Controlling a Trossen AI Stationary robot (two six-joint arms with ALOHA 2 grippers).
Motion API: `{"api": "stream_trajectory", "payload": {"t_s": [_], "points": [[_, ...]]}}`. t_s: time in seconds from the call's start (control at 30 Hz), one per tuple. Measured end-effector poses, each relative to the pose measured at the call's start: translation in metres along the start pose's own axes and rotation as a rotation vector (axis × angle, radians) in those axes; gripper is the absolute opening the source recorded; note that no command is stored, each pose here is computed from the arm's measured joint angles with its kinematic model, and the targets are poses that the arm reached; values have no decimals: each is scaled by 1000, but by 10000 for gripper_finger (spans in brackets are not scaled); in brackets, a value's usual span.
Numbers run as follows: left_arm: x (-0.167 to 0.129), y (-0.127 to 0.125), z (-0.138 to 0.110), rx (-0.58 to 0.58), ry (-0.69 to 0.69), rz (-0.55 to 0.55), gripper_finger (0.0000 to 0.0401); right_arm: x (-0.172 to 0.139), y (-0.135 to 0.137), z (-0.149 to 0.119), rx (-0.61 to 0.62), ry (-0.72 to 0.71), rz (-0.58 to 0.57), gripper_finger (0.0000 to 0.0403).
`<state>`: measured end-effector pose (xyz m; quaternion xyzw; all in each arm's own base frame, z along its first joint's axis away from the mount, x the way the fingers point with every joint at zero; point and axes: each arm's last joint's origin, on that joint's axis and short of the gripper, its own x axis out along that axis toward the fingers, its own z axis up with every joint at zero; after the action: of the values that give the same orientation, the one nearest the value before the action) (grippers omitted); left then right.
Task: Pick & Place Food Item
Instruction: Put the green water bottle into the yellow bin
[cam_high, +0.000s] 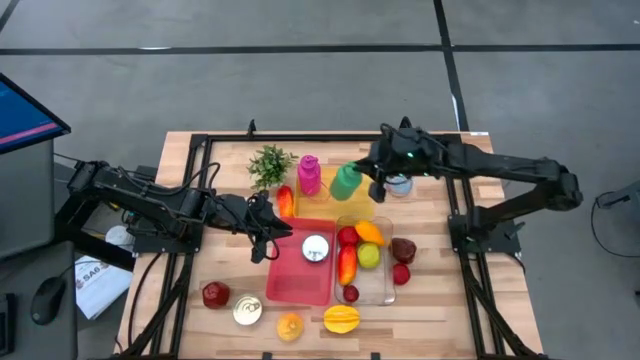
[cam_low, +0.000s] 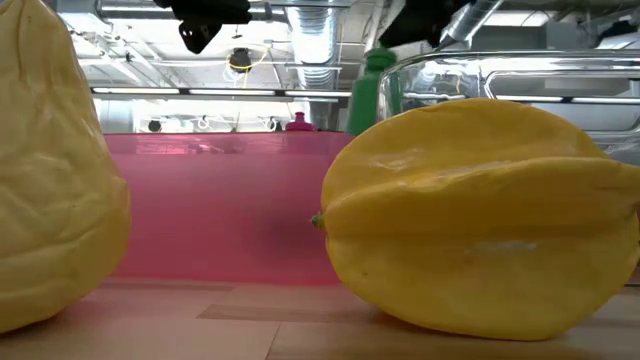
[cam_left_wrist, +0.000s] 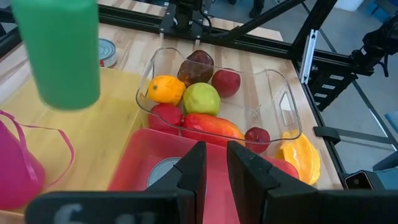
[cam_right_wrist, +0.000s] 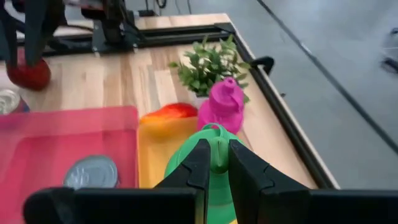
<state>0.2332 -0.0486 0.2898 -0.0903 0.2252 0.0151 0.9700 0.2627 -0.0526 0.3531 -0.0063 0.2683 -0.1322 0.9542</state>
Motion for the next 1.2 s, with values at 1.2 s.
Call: {"api": "stream_trajectory", "payload": {"t_s": [1.2], "points": [[0, 0, 0, -1, -1, 0, 53, 98, -57, -23, 16, 140, 15, 123]]}}
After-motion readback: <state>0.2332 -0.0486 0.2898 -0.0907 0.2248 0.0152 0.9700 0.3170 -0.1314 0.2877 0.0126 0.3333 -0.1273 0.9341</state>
